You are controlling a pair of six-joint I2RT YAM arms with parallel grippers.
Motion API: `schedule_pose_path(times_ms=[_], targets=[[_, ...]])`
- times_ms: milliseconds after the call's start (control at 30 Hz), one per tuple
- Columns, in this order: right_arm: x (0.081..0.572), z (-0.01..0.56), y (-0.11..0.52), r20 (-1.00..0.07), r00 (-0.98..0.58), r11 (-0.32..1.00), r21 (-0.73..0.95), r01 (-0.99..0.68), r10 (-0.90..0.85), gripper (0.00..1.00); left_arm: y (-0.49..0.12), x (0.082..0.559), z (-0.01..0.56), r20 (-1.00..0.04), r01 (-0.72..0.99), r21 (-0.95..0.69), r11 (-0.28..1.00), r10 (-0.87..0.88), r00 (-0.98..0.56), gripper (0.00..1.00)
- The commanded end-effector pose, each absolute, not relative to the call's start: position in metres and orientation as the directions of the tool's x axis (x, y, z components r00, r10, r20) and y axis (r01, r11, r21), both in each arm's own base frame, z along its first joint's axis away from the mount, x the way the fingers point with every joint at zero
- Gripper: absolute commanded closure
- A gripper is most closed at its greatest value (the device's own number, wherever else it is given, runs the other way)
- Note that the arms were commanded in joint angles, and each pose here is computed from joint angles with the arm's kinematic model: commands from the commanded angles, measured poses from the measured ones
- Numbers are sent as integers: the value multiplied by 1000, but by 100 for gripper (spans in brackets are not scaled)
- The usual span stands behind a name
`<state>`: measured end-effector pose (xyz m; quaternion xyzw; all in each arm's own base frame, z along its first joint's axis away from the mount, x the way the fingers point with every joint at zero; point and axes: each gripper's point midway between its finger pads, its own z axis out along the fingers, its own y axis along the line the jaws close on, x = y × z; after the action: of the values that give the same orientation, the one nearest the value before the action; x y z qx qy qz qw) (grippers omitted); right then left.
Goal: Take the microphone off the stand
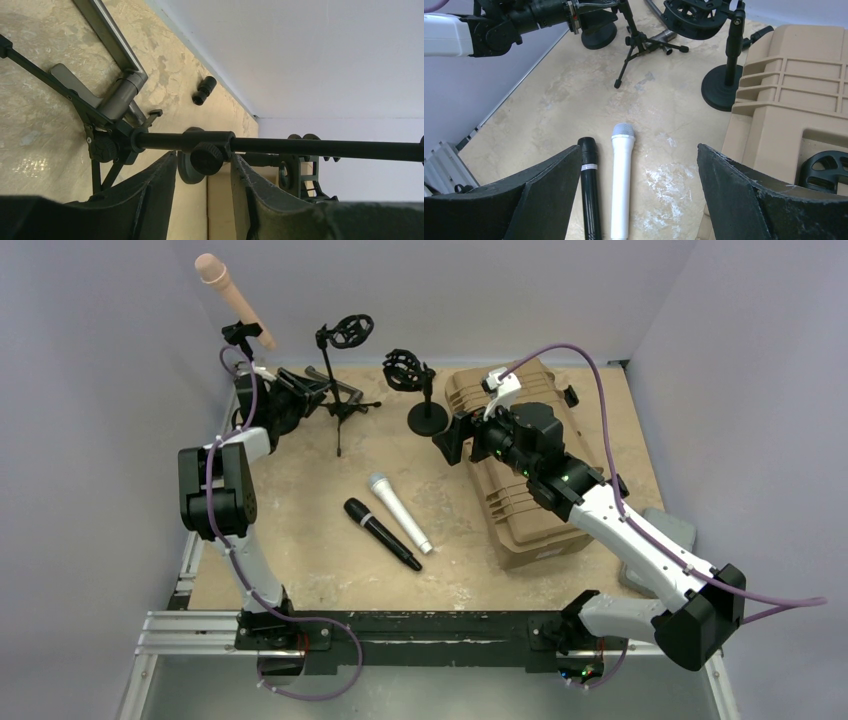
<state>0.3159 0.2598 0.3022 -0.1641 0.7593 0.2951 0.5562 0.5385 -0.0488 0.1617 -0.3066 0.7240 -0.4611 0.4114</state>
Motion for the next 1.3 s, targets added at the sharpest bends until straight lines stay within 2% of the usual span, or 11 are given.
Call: schedule_pose_path(times_ms=[0, 133, 233, 400, 500, 633, 767, 900, 1067, 1267], targets=[[315, 321, 254, -956, -273, 774, 253, -580, 109, 17, -44, 552, 180, -387, 0, -902, 431, -811, -439, 60], [315, 321, 254, -956, -272, 775, 253, -580, 109, 17, -45, 553, 176, -371, -3, -910, 415, -817, -440, 67], [315, 323, 254, -957, -269, 775, 253, -579, 111, 17, -46, 555, 176, -349, 5, -922, 386, -827, -441, 88], [315, 323, 254, -957, -269, 775, 250, -580, 108, 17, -49, 554, 174, -274, -19, -949, 316, -851, -448, 100], [315, 324, 253, -958, -266, 776, 250, -579, 110, 17, -51, 547, 173, -174, -54, -974, 218, -882, -438, 100], [316, 322, 254, -957, -269, 775, 250, -580, 108, 17, -51, 537, 167, 51, -140, -990, 4, -921, -387, 100], [316, 321, 255, -957, -272, 772, 251, -584, 105, 17, -49, 526, 148, 267, -263, -946, -191, -917, -297, 100], [317, 321, 254, -956, -272, 779, 250, -575, 106, 17, -43, 523, 147, 409, -319, -887, -335, -890, -202, 100], [317, 324, 253, -955, -274, 780, 258, -571, 115, 17, -39, 526, 150, 541, -387, -794, -470, -836, -95, 100], [310, 327, 255, -944, -292, 758, 301, -579, 152, 18, -52, 536, 162, 608, -514, -691, -509, -793, -32, 100]])
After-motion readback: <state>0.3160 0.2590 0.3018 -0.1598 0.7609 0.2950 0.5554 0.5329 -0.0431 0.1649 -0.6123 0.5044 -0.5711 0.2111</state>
